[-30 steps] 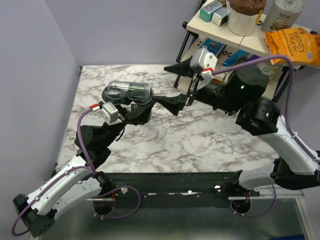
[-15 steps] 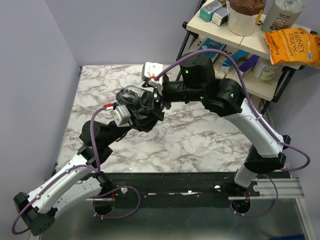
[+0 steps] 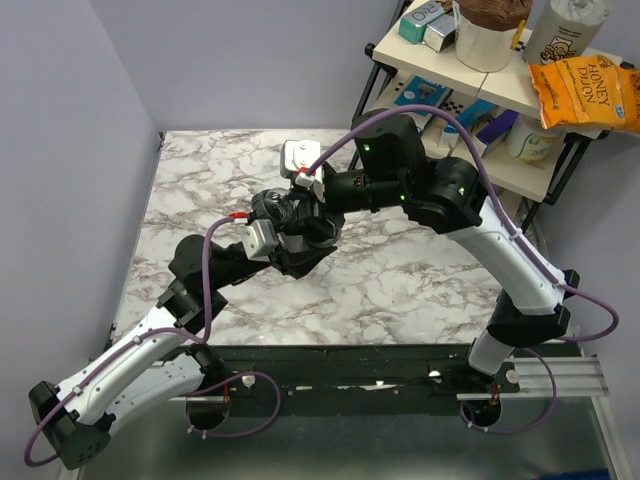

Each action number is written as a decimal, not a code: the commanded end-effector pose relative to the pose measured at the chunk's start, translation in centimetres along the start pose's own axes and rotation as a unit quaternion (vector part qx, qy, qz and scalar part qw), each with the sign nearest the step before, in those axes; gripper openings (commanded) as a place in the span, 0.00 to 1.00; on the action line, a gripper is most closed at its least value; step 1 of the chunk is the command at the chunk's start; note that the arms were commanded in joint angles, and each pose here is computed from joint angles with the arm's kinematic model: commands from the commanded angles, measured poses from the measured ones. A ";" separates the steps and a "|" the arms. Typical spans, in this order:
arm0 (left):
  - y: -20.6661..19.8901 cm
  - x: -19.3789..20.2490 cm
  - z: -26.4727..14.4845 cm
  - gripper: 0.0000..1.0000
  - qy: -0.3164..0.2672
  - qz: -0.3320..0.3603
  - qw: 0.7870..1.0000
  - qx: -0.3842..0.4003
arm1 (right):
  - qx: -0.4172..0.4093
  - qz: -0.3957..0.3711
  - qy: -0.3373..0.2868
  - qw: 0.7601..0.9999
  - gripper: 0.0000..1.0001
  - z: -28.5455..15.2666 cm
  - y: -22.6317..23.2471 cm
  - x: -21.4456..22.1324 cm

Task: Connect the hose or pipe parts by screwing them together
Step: Install the adaptor on the pipeline.

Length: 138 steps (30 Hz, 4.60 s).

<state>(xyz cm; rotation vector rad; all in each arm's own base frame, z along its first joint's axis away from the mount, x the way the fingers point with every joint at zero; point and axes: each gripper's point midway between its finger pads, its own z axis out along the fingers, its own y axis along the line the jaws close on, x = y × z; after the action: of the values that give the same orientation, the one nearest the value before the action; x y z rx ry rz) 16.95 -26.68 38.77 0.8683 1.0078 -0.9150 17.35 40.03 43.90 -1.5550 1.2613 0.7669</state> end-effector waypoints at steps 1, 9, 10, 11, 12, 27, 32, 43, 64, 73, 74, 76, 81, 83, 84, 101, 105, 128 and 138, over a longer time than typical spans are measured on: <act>-0.8 -2.9 0.2 0.00 -0.040 0.029 0.998 0.026 | -0.006 0.003 -0.001 1.000 0.07 -0.5 0.1 0.1; -0.1 -3.5 0.0 0.00 -0.067 0.018 0.998 0.000 | 0.054 -0.030 -0.111 0.992 0.01 -5.6 -0.9 -5.3; 0.0 -4.1 0.0 0.00 -0.079 0.022 0.997 -0.003 | 0.070 -0.047 -0.155 0.984 0.01 -6.5 -1.3 -7.1; 0.1 -4.2 0.0 0.00 -0.084 0.017 0.996 -0.006 | 0.061 -0.037 -0.163 0.984 0.01 -6.0 -0.9 -6.6; 0.1 -3.9 0.0 0.00 -0.087 0.012 0.996 -0.010 | 0.063 -0.040 -0.185 0.980 0.01 -6.5 -0.7 -7.2; -0.7 -9.4 -1.1 0.00 -0.181 -0.097 0.979 -0.002 | -0.052 -0.117 -0.381 0.915 0.01 -9.5 4.2 -11.4; -1.6 -9.4 -1.2 0.00 -0.177 -0.137 0.975 0.020 | -0.095 -0.116 -0.413 0.898 0.01 -9.3 4.7 -12.2; -3.8 -9.4 -1.4 0.00 -0.166 -0.098 0.978 0.078 | -0.156 -0.041 -0.460 0.873 0.01 -7.8 4.1 -13.2; -2.8 -10.2 0.1 0.00 -0.130 -0.054 0.988 0.067 | -0.175 0.003 -0.470 0.865 0.01 -6.7 5.0 -10.8; -2.5 -11.0 0.1 0.00 -0.141 -0.036 0.988 0.059 | -0.167 0.013 -0.468 0.868 0.01 -6.5 4.9 -9.8; -2.5 -11.2 0.0 0.00 -0.145 -0.034 0.987 0.058 | -0.169 0.015 -0.466 0.868 0.01 -6.4 4.8 -9.7; -2.5 -11.8 -0.1 0.00 -0.155 -0.027 0.986 0.057 | -0.170 0.020 -0.461 0.871 0.01 -6.3 4.7 -9.5; -2.2 -12.3 -0.3 0.00 -0.158 -0.014 0.986 0.048 | -0.171 0.025 -0.446 0.878 0.01 -6.2 4.7 -9.2; -2.0 -12.7 -0.3 0.00 -0.163 -0.007 0.986 0.043 | -0.169 0.032 -0.436 0.883 0.01 -5.9 4.6 -8.8; -1.8 -12.9 -0.3 0.00 -0.166 -0.003 0.985 0.037 | -0.169 0.030 -0.434 0.885 0.01 -5.8 4.6 -8.8; 0.6 -19.7 -1.5 0.00 -0.279 0.041 0.959 -0.032 | -0.162 0.043 -0.434 0.885 0.01 -3.7 5.2 -4.9; 0.9 -20.8 -1.8 0.00 -0.294 0.067 0.953 -0.041 | -0.160 0.052 -0.426 0.889 0.01 -3.4 5.4 -4.0; 1.6 -25.9 -3.4 0.00 -0.359 0.165 0.915 -0.083 | -0.063 0.135 -0.354 0.923 0.01 1.0 3.5 3.6; 3.3 -25.8 -3.3 0.00 -0.350 0.162 0.914 -0.125 | 0.010 0.141 -0.315 0.938 0.01 2.1 1.5 6.2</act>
<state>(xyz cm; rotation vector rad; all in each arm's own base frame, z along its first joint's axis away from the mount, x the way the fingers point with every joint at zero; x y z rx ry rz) 17.19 -27.58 45.53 0.8353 0.8438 -0.8909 15.82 35.05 50.72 -0.7813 0.5492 1.2462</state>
